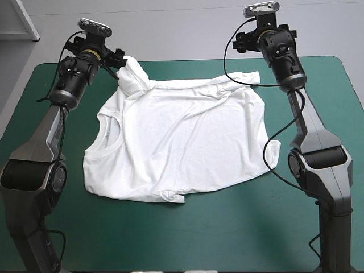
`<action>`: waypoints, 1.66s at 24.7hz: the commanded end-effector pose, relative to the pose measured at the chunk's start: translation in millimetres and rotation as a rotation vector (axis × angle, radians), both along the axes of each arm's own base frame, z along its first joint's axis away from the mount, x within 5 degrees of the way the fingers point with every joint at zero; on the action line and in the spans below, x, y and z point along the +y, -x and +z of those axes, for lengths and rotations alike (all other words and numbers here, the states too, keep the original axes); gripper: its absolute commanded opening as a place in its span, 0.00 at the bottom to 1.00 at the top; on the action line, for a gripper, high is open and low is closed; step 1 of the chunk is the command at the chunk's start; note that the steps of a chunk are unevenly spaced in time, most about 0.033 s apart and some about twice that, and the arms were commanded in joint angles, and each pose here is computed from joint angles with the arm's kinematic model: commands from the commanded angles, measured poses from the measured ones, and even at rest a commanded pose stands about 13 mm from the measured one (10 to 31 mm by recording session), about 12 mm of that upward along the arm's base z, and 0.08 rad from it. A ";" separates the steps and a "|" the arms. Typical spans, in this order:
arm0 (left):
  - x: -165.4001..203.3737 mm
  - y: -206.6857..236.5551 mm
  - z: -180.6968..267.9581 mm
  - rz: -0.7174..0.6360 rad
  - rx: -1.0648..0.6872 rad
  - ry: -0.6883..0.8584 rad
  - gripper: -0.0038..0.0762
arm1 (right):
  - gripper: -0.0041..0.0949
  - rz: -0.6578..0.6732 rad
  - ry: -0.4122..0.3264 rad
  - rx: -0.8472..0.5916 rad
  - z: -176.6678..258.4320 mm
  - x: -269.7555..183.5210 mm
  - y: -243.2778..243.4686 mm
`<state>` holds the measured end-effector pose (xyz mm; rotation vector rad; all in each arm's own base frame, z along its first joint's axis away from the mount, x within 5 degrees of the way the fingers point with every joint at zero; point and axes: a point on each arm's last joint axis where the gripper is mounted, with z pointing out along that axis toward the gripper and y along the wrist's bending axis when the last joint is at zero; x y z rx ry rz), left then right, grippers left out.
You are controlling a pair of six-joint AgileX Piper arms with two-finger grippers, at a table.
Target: Fold the cloth
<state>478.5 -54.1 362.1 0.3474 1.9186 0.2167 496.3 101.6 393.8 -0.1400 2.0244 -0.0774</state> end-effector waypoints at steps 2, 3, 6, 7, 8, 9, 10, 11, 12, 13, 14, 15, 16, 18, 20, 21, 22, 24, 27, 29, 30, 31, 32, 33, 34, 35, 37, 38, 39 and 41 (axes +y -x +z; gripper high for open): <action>15.5 70.4 109.8 0.071 -0.059 -0.005 0.88 | 0.91 0.034 0.026 -0.006 81.2 -16.4 68.1; 19.7 88.0 120.0 0.094 0.002 -0.013 0.87 | 0.89 0.044 0.047 0.039 83.4 -18.1 76.4; 28.2 131.9 129.7 0.124 0.213 -0.053 0.83 | 0.80 0.052 0.029 0.148 76.7 -19.5 88.2; 30.1 141.2 128.8 0.135 0.277 -0.058 0.83 | 0.78 0.089 -0.016 0.180 73.9 -15.3 93.7; 31.7 149.2 128.4 0.143 0.328 -0.065 0.83 | 0.77 0.145 -0.054 0.229 68.0 -9.7 101.5; 32.2 153.3 128.2 0.146 0.347 -0.064 0.83 | 0.77 0.171 -0.073 0.271 61.6 -7.7 108.0; 32.4 156.2 124.0 0.146 0.365 -0.063 0.83 | 0.77 0.208 -0.083 0.349 47.2 -6.6 121.4; 32.5 159.0 117.1 0.144 0.393 -0.067 0.83 | 0.77 0.220 -0.079 0.415 33.8 -8.2 134.3; 31.8 160.5 108.8 0.137 0.426 -0.066 0.83 | 0.77 0.222 -0.070 0.442 26.6 -9.7 140.7; 31.3 162.3 100.9 0.132 0.457 -0.065 0.83 | 0.77 0.222 -0.063 0.454 22.6 -12.1 149.4; 30.9 163.9 88.9 0.129 0.502 -0.066 0.83 | 0.77 0.221 -0.050 0.481 10.6 -14.5 157.5; 31.3 167.1 69.5 0.135 0.569 -0.071 0.83 | 0.76 0.219 -0.049 0.485 1.8 -17.5 169.9; 31.5 170.1 49.5 0.134 0.620 -0.081 0.83 | 0.76 0.218 -0.053 0.465 -1.8 -21.2 184.5; 31.4 175.4 19.5 0.134 0.677 -0.078 0.83 | 0.76 0.215 -0.055 0.458 -9.7 -24.7 198.8; 29.1 181.3 -13.0 0.121 0.713 -0.049 0.83 | 0.76 0.212 -0.058 0.457 -14.9 -29.7 219.1; 27.3 184.8 -31.0 0.113 0.748 -0.026 0.83 | 0.76 0.212 -0.057 0.460 -16.9 -32.5 231.1; 26.4 187.4 -43.8 0.113 0.779 -0.014 0.83 | 0.76 0.212 -0.057 0.460 -17.1 -33.9 236.9; 25.2 191.7 -64.6 0.116 0.816 0.009 0.83 | 0.76 0.213 -0.058 0.452 -15.4 -36.9 249.6; 23.7 199.4 -94.0 0.125 0.855 0.048 0.83 | 0.76 0.216 -0.062 0.416 -6.8 -40.8 265.9; 21.7 204.3 -109.7 0.120 0.868 0.082 0.83 | 0.76 0.218 -0.066 0.387 0.2 -42.7 273.9; 21.0 206.1 -115.3 0.118 0.870 0.094 0.83 | 0.76 0.219 -0.067 0.375 3.0 -43.4 277.1; 20.2 208.2 -121.4 0.116 0.874 0.110 0.83 | 0.76 0.220 -0.069 0.361 6.2 -44.4 280.9; 19.8 210.5 -126.5 0.116 0.881 0.120 0.83 | 0.76 0.221 -0.070 0.349 9.0 -45.2 284.3; 19.6 212.2 -129.9 0.117 0.886 0.125 0.83 | 0.76 0.222 -0.072 0.337 11.6 -45.9 287.6; 19.2 214.0 -133.7 0.117 0.892 0.134 0.83 | 0.76 0.222 -0.073 0.326 13.9 -46.7 290.6; 18.4 214.9 -135.3 0.118 0.896 0.147 0.83 | 0.76 0.223 -0.074 0.318 15.7 -47.2 292.9; 17.0 217.1 -138.8 0.107 0.907 0.160 0.80 | 0.76 0.224 -0.077 0.298 18.7 -47.9 295.7; 16.0 217.5 -139.2 0.103 0.910 0.173 0.76 | 0.76 0.224 -0.077 0.296 18.8 -47.9 295.5; 15.0 218.0 -139.8 0.098 0.913 0.184 0.71 | 0.76 0.224 -0.078 0.292 19.3 -48.0 295.8; 13.2 218.9 -141.0 0.087 0.919 0.202 0.54 | 0.76 0.224 -0.078 0.290 19.4 -47.9 295.7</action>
